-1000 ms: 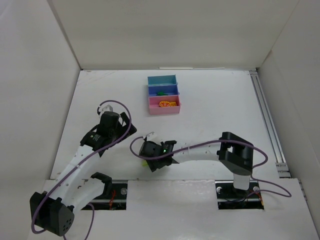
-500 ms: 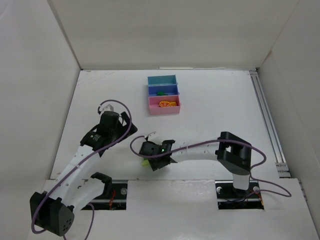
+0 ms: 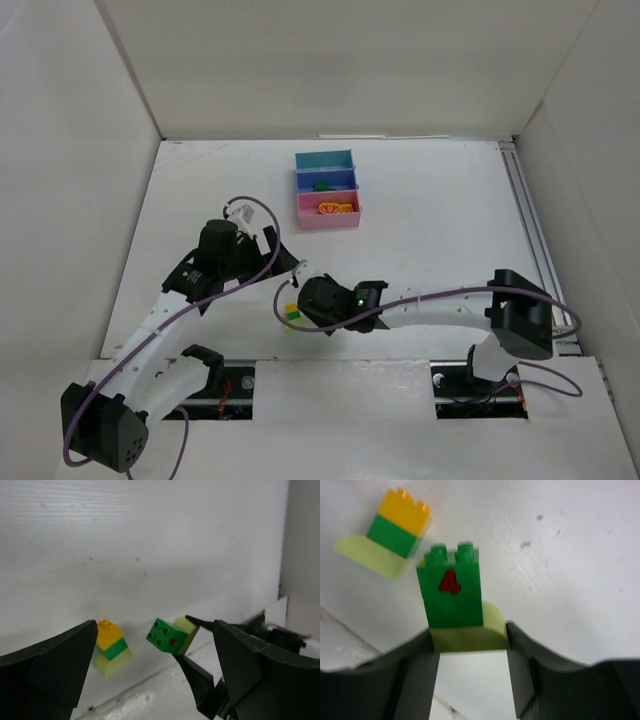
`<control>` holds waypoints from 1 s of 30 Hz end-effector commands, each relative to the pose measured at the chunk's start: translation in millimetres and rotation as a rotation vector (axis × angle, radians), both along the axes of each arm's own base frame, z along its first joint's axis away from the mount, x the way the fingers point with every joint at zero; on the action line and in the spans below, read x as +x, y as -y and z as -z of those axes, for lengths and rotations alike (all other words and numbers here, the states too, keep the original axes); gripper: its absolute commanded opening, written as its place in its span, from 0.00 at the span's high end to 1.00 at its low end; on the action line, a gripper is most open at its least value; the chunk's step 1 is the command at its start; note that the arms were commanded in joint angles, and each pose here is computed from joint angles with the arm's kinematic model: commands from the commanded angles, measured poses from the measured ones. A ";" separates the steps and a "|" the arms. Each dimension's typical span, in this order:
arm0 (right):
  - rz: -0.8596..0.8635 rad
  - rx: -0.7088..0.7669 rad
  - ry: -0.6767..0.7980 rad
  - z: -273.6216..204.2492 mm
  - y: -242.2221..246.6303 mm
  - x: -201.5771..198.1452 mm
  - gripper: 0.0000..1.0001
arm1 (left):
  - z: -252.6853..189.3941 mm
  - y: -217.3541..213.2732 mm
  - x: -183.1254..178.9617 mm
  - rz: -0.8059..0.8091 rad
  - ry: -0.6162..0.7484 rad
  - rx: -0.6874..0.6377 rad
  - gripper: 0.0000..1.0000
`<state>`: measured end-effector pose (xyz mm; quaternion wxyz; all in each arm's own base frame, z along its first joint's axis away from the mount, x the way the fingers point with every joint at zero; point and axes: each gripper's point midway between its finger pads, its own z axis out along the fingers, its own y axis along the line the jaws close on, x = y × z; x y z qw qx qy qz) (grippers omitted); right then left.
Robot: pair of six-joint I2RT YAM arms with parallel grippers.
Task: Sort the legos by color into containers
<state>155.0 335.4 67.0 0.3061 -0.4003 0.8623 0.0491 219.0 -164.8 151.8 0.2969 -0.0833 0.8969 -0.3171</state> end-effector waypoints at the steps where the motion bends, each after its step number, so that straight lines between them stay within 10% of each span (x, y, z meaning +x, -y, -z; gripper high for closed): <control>1: -0.180 0.058 0.214 -45.8 -17.4 21.4 0.82 | -30.2 36.5 -20.5 0.285 0.114 -0.162 0.01; 18: -0.409 0.348 0.374 -159.8 9.7 54.4 0.83 | -94.4 79.0 -34.1 0.596 0.242 -0.452 0.01; 30: -0.426 0.371 0.393 -173.3 5.2 54.4 0.81 | -96.8 77.3 -17.2 0.526 0.269 -0.383 0.01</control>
